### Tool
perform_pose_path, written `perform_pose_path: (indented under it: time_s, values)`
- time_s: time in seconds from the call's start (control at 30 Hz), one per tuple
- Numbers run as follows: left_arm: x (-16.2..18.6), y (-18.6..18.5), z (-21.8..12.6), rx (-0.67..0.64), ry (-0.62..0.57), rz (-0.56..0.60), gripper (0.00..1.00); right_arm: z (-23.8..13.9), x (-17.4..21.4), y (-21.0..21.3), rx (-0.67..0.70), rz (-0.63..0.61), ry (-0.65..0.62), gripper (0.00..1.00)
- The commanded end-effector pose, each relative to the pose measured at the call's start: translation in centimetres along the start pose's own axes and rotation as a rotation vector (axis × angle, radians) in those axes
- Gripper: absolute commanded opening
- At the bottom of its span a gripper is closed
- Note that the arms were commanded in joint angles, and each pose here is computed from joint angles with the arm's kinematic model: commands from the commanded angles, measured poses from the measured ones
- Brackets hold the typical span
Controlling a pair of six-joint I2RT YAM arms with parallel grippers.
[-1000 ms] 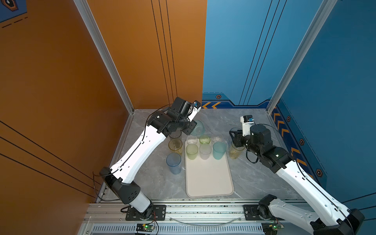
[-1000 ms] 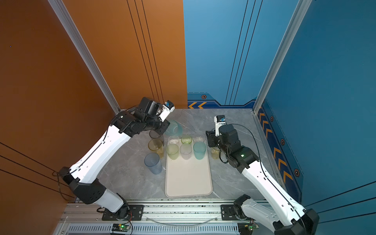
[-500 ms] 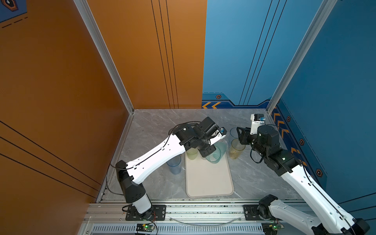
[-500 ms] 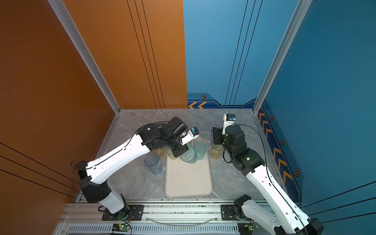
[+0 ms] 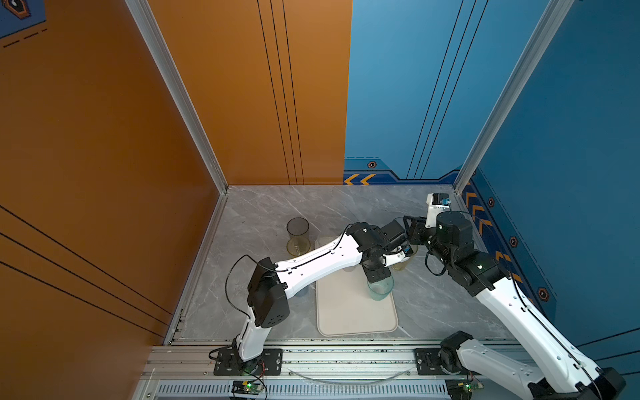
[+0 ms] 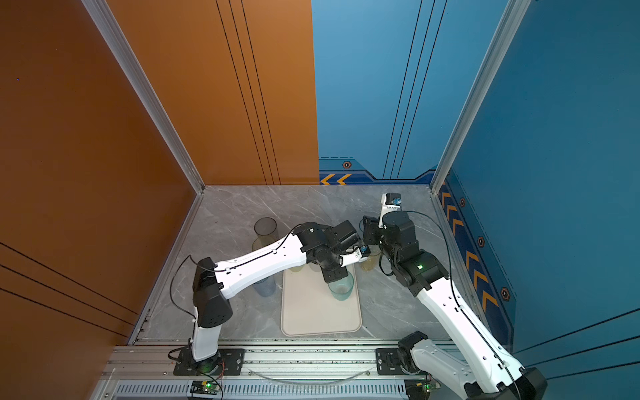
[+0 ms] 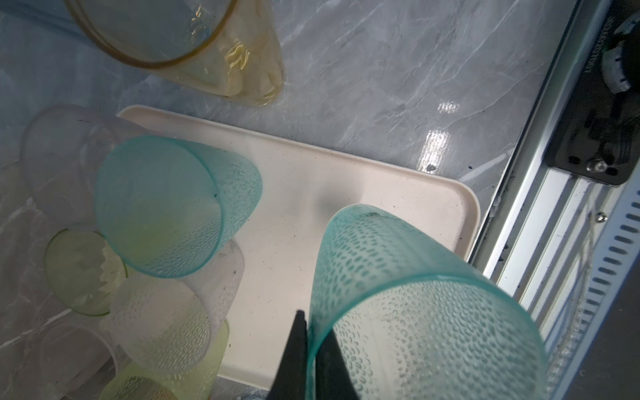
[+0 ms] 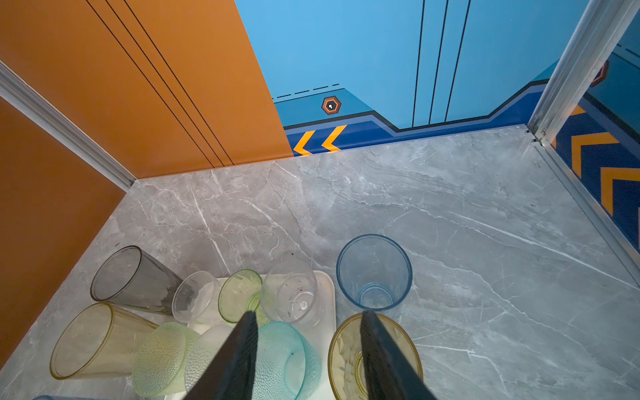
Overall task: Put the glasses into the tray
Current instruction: 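Lower the teal cup beside the other teal cup and open the left gripper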
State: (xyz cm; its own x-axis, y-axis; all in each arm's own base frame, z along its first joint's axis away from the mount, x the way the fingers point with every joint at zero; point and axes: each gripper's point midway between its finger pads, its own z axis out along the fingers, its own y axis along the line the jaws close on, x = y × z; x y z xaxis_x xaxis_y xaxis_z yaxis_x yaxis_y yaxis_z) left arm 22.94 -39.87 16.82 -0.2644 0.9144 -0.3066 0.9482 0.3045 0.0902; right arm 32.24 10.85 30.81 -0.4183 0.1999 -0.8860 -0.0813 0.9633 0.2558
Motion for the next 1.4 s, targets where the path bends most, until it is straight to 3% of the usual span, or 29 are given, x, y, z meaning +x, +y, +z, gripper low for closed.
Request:
perform_pose_path:
  time_s: [0.0,0.8,1.37]
  values:
    - [-0.7,0.4,0.2,-0.021,0.004,0.023,0.01,-0.2,-0.4,-0.6,0.010,0.028,-0.026,0.47]
    - [-0.5,3.6,4.6,-0.012,0.068,-0.048,0.02,1.2,0.3,-1.2,-0.009,0.064,0.003,0.47]
    - [0.0,4.0,5.6,0.031,0.078,-0.087,0.08,2.3,0.7,-0.8,-0.024,0.070,0.023,0.47]
